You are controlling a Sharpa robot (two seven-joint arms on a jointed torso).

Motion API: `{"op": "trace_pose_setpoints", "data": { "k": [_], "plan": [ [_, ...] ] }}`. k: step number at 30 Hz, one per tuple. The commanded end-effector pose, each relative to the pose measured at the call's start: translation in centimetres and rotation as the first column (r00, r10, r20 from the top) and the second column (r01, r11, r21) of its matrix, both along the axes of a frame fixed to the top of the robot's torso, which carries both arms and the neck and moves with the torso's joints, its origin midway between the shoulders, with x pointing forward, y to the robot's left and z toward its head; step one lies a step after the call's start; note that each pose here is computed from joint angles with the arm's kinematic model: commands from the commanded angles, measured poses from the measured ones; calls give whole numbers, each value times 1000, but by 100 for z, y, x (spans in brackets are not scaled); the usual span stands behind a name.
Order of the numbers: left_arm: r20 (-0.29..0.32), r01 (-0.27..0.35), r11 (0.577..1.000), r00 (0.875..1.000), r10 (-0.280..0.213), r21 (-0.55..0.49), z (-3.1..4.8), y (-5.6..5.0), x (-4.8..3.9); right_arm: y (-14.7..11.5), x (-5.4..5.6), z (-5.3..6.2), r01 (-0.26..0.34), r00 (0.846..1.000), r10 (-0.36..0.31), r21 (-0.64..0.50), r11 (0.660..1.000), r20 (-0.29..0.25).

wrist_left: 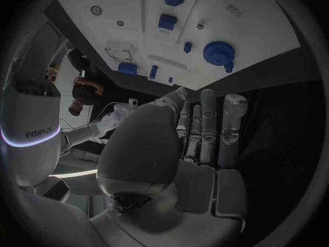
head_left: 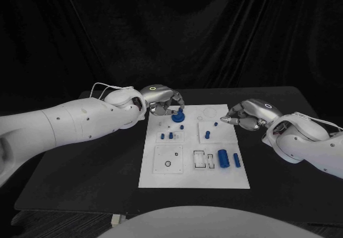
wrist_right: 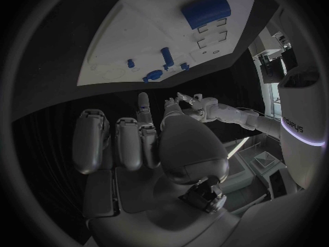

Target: Assemble the parts on the task board

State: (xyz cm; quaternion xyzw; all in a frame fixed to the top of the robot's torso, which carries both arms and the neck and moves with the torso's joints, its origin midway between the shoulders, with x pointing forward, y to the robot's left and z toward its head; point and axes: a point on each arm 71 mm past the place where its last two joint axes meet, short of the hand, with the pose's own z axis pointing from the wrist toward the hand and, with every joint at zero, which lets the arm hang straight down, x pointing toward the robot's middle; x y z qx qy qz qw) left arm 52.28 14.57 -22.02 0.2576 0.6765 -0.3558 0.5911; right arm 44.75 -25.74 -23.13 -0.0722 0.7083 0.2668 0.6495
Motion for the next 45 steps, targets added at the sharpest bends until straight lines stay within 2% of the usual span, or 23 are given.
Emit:
{"op": "trace_pose_setpoints", "data": {
  "k": [1,6,9,23,33,45],
  "plan": [
    [56,83,993,995,-88,80,-72,-69,-32,10,-5,29,-16,999,15,33,999,41],
    [24,55,992,998,-58,115,-198,-135,12,11,-1,23,-16,999,15,30,999,36],
    [7,44,991,999,-46,129,-246,-170,23,12,-2,22,-16,999,15,30,999,34],
    [-50,14,984,999,-5,178,-385,-358,60,26,-1,13,-16,1000,16,26,1000,23],
    [-81,-13,978,996,30,206,-514,-376,75,24,-5,11,-13,1000,13,25,1000,18],
    [-95,-24,975,994,46,221,-572,-374,82,31,-2,3,-13,1000,13,21,1000,10]
  ]
}}
